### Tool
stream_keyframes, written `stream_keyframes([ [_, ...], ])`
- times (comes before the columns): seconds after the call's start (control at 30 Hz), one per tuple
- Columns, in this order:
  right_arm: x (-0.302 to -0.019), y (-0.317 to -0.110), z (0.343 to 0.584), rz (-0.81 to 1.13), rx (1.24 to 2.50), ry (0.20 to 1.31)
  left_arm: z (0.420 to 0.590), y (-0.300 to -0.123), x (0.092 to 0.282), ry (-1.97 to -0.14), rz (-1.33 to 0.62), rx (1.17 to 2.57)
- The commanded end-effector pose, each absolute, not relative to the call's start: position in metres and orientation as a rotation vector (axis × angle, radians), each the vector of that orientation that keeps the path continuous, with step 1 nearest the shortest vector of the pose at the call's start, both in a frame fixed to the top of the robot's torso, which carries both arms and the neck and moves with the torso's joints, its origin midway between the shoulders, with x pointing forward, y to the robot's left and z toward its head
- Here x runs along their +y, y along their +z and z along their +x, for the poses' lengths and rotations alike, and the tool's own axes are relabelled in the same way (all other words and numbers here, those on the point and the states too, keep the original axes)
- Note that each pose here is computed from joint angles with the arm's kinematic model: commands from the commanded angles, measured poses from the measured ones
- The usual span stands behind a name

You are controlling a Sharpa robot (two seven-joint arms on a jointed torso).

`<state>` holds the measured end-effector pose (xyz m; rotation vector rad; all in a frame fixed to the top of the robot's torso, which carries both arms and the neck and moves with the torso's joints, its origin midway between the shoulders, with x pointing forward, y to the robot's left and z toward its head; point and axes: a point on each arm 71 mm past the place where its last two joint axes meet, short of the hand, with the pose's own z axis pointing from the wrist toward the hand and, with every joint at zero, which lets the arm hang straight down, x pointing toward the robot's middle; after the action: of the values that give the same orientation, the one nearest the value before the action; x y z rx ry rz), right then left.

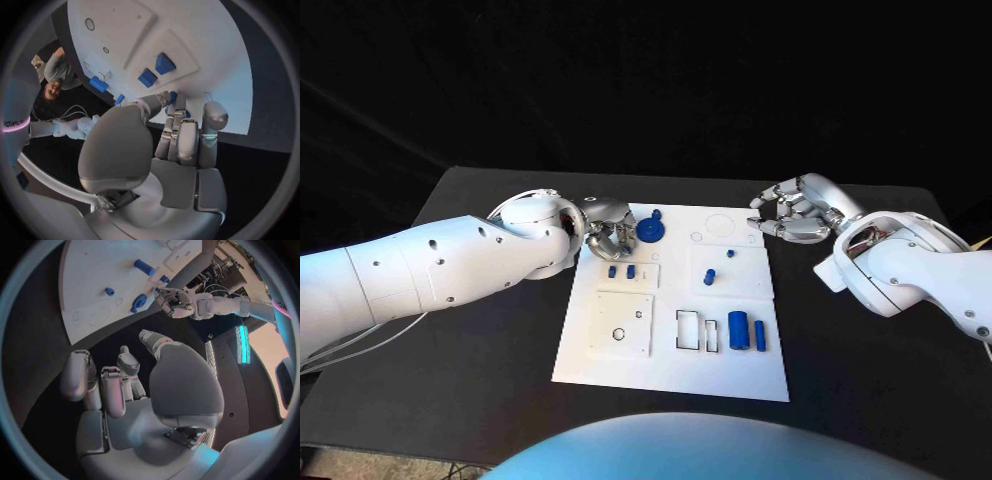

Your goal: Assemble the parts on the task board

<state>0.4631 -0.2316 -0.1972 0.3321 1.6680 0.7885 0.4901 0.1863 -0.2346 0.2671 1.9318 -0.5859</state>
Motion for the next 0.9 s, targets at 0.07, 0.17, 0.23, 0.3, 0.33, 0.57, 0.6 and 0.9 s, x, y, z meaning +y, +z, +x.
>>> stream_keyframes([
  [0.07,-0.2308,-0.1969,0.4626,0.32,1.666,0.792,0.4891,-0.2362,0.1855,-0.595,0.273,1.94],
  [0.17,-0.2311,-0.1969,0.4627,0.32,1.666,0.791,0.4892,-0.2359,0.186,-0.596,0.27,1.935],
  [0.23,-0.2313,-0.1969,0.4627,0.321,1.665,0.79,0.4892,-0.2357,0.1863,-0.596,0.268,1.933],
  [0.3,-0.2313,-0.1969,0.4628,0.321,1.665,0.79,0.4893,-0.2356,0.1865,-0.596,0.267,1.93],
  [0.33,-0.2314,-0.1969,0.4628,0.321,1.665,0.79,0.4893,-0.2355,0.1866,-0.596,0.267,1.929],
  [0.57,-0.2317,-0.1969,0.4628,0.321,1.665,0.789,0.489,-0.2351,0.1872,-0.596,0.264,1.925],
  [0.6,-0.2317,-0.1969,0.4628,0.321,1.665,0.789,0.489,-0.2351,0.1872,-0.596,0.264,1.925],
  [0.9,-0.2326,-0.1969,0.463,0.322,1.664,0.787,0.4887,-0.2337,0.1882,-0.605,0.26,1.907],
])
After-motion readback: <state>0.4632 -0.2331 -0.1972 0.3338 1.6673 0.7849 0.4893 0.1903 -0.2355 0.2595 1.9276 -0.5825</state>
